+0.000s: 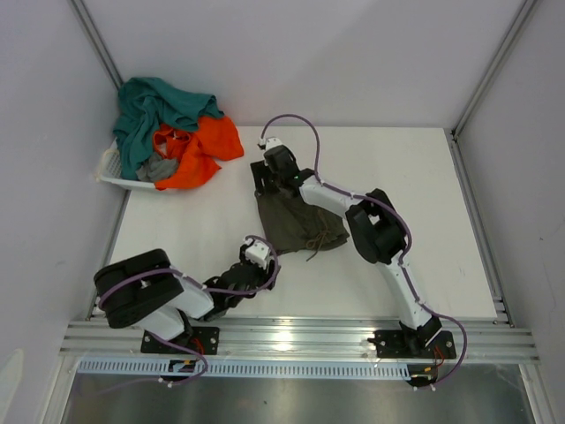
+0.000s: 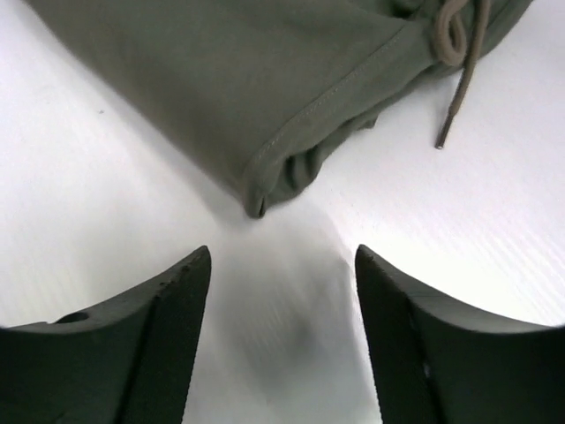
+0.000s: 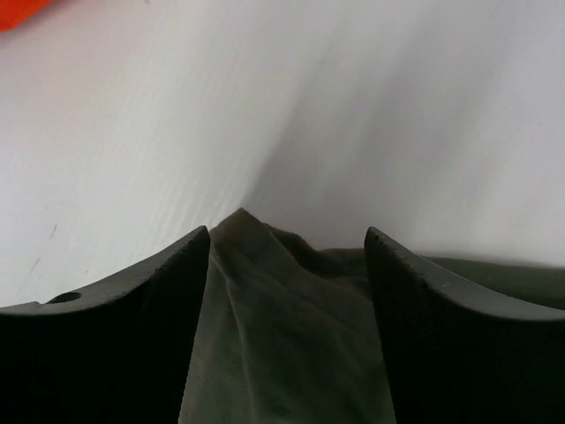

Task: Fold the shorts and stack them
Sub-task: Fold the shorts, then neatly place the folded shorts to the corner

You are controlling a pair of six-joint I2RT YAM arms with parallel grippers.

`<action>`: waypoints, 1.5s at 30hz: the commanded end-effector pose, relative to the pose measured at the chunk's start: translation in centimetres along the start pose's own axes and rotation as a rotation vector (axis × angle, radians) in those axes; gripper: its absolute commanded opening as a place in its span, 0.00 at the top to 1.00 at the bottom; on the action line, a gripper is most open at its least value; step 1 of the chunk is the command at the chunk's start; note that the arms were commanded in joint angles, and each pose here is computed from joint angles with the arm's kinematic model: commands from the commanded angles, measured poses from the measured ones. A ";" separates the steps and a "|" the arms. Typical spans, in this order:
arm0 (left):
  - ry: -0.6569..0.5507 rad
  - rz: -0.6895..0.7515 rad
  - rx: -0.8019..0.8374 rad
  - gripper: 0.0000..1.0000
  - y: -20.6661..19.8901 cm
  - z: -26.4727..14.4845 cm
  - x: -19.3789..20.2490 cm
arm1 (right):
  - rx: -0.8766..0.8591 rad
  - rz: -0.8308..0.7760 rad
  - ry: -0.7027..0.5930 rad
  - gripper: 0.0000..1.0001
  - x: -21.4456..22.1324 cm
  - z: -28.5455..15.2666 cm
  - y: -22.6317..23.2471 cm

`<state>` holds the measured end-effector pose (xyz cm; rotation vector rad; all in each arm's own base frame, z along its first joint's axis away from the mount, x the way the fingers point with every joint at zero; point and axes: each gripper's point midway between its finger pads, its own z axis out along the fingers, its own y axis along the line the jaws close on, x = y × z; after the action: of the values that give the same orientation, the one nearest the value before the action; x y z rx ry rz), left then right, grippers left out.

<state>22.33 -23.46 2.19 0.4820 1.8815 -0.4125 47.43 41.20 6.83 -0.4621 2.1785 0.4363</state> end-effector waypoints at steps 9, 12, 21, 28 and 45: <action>-0.178 -0.210 0.118 0.21 -1.1 -4.4 -5.7 | -0.142 0.129 -0.178 0.10 -7.9 -9.5 -0.7; -0.138 -0.249 0.093 0.19 -0.8 -5.2 -6.9 | -0.051 0.184 -0.088 0.06 -5.4 -12.4 -5.1; -0.085 -0.329 0.022 0.13 -0.3 -5.5 -10.2 | 0.057 0.355 -0.001 0.01 4.7 -19.7 -13.3; -0.032 -0.334 0.010 0.11 -1.0 -3.1 -11.5 | 0.052 0.446 0.117 0.01 10.4 -19.8 -15.1; 0.092 -0.345 -0.069 0.10 2.0 5.2 -12.4 | -0.233 0.553 0.186 0.01 14.3 -16.5 -11.7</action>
<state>29.77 -24.73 10.48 0.1205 2.0900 -0.5338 34.44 20.39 4.61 -0.0143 2.4057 0.9258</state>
